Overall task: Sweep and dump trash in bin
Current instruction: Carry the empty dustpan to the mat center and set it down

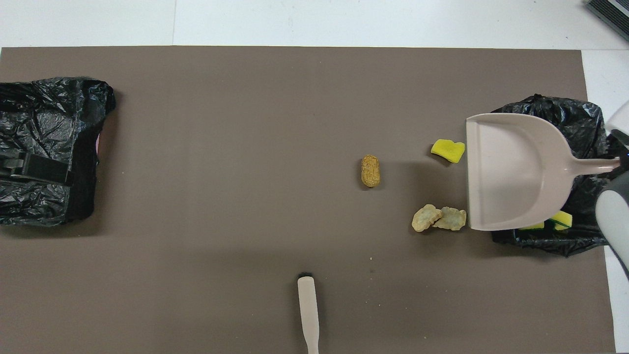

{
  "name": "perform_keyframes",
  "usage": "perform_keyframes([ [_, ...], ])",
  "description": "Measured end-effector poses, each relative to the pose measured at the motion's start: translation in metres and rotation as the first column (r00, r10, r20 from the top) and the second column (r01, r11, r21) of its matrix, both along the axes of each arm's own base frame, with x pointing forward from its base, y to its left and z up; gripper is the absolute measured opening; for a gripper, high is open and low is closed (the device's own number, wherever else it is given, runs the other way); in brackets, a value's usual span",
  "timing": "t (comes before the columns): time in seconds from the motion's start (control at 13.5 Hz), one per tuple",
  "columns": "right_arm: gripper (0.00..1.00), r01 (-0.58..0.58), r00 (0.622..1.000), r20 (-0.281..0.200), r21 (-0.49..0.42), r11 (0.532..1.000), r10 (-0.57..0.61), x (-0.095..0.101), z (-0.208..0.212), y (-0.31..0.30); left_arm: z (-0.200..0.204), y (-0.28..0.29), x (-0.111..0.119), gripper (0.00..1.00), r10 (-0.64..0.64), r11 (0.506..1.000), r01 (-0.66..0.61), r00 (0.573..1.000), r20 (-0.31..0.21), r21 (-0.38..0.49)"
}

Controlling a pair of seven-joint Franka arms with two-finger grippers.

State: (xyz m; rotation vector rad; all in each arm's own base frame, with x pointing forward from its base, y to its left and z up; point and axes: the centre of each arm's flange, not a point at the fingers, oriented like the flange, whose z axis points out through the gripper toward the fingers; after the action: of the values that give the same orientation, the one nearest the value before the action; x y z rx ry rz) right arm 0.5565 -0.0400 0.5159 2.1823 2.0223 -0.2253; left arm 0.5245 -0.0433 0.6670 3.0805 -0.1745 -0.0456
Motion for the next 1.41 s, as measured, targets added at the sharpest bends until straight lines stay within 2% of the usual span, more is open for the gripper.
perform_keyframes([
  [0.15,0.31,0.064,0.998,-0.023,0.064,0.996,-0.062,0.005,-0.023,0.043,0.000,0.002,0.000,1.00,0.004,1.000,-0.004,1.000,0.000,0.000],
  [0.3,0.31,0.182,0.983,-0.033,0.093,0.979,-0.180,0.008,-0.040,0.079,0.000,0.002,0.000,1.00,0.004,1.000,-0.004,1.000,0.000,0.000],
  [0.44,0.31,0.329,0.944,-0.030,0.121,0.936,-0.328,0.007,-0.050,0.123,0.000,0.002,0.000,1.00,0.004,1.000,-0.004,1.000,0.000,0.000],
  [0.67,0.31,0.453,0.885,0.025,0.185,0.872,-0.465,0.009,-0.059,0.190,0.000,0.002,0.000,1.00,0.004,1.000,-0.004,1.000,0.000,0.000],
  [0.74,0.31,0.505,0.852,0.036,0.202,0.839,-0.522,0.010,-0.063,0.207,0.000,0.002,0.000,1.00,0.004,1.000,-0.004,1.000,0.000,0.000],
  [1.04,0.31,0.722,0.665,0.028,0.231,0.652,-0.746,0.017,-0.085,0.283,0.000,0.002,0.000,1.00,0.004,1.000,-0.004,1.000,0.000,0.000],
  [1.41,0.31,0.919,0.326,-0.011,0.237,0.315,-0.945,0.019,-0.121,0.397,0.000,0.002,0.000,1.00,0.004,1.000,-0.004,1.000,0.000,0.000],
])
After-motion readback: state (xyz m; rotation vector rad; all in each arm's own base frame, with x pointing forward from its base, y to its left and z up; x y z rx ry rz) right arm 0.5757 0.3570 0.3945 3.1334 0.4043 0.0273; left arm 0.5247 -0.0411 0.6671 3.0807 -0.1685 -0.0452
